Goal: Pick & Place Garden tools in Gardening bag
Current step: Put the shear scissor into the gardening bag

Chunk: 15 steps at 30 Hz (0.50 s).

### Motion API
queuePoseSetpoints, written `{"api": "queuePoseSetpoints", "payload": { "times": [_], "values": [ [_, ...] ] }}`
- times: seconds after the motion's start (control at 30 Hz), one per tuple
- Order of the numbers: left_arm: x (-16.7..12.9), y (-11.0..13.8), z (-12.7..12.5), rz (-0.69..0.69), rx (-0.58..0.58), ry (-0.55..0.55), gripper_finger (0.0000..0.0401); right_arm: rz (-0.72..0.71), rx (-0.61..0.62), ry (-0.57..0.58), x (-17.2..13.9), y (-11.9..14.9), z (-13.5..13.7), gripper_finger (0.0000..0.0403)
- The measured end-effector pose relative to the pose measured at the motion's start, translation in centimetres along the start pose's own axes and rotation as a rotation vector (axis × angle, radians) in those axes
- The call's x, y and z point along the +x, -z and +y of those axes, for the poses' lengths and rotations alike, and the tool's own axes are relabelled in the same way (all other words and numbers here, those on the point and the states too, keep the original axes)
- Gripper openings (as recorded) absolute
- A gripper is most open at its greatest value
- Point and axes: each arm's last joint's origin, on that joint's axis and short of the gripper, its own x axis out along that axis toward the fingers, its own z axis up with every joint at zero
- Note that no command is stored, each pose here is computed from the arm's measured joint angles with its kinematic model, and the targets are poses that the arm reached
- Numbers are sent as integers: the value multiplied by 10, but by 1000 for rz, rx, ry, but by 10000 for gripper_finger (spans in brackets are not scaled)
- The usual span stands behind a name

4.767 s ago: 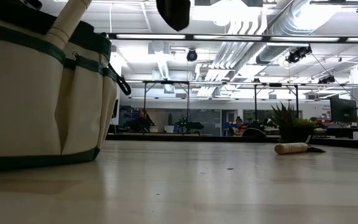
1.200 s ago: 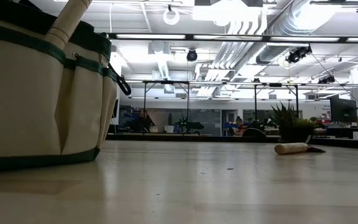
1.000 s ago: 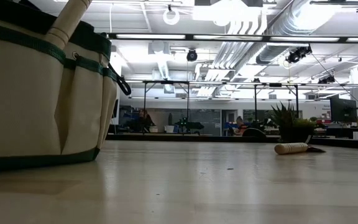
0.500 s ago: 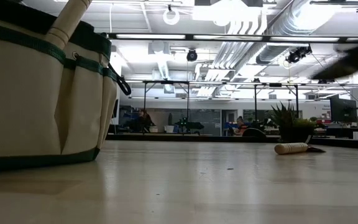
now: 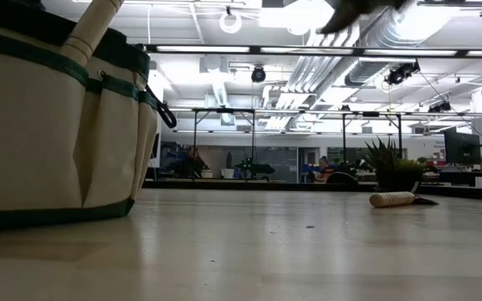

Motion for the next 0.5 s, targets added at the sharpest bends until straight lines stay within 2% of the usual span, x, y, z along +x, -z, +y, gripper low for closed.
{"api": "queuePoseSetpoints", "payload": {
  "times": [0.1, 0.23, 0.37, 0.5],
  "values": [
    [1, 0, 0, -4, 19, -21, 152, 93, 5, -89, -1, -14, 10, 31],
    [12, -10, -11, 1, 119, -59, 152, 209, 45, -166, -5, -28, 19, 31],
    [33, -28, -33, 42, 297, -87, 152, 311, 116, -175, -8, -39, 21, 31],
    [65, -46, -58, 128, 505, -171, 152, 382, 178, -160, -7, -49, 20, 31]
  ]
}}
